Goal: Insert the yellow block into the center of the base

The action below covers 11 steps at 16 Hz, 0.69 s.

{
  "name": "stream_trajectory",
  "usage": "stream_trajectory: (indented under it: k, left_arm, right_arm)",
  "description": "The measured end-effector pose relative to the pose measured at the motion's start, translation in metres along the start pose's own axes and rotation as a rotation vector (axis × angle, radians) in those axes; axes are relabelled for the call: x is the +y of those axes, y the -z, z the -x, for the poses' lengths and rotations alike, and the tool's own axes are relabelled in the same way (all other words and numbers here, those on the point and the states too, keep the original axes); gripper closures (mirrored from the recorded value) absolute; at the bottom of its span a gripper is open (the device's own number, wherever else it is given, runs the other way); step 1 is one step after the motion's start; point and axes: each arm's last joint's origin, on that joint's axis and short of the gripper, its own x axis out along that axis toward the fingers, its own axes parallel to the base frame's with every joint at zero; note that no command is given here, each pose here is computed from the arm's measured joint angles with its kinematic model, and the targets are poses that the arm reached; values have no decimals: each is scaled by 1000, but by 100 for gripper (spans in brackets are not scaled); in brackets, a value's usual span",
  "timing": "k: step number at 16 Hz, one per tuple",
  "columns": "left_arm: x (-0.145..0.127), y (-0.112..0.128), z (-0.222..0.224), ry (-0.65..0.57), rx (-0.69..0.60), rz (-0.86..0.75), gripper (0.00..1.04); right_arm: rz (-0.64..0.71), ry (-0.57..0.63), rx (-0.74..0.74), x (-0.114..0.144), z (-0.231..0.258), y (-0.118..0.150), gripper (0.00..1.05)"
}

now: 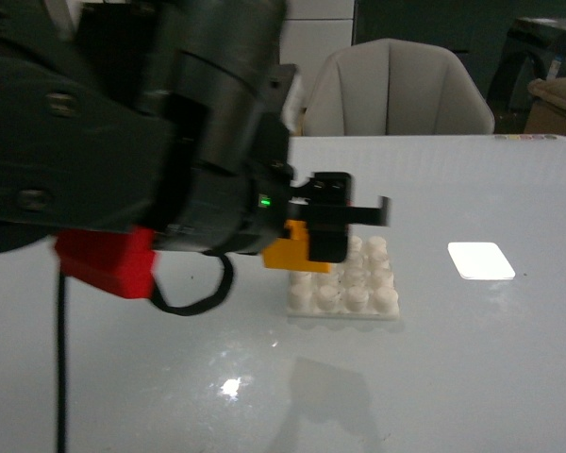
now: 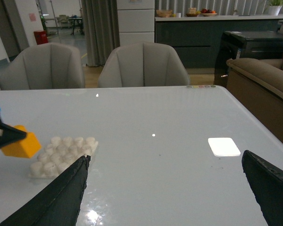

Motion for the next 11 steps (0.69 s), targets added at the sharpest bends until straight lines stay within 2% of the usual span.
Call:
stream_trajectory:
  k: [3,5,11]
  left_arm:
    - [-44,-1,-26,32,33,-34,47]
    - [-61,-7,-63,-40,59,-53,47]
    - [-53,-4,-86,-106,78,-56,47]
  right_arm:
    - [0,0,0,0,0,0,6]
    - [0,0,0,0,0,0,6]
    - [0,0,0,0,0,0,6]
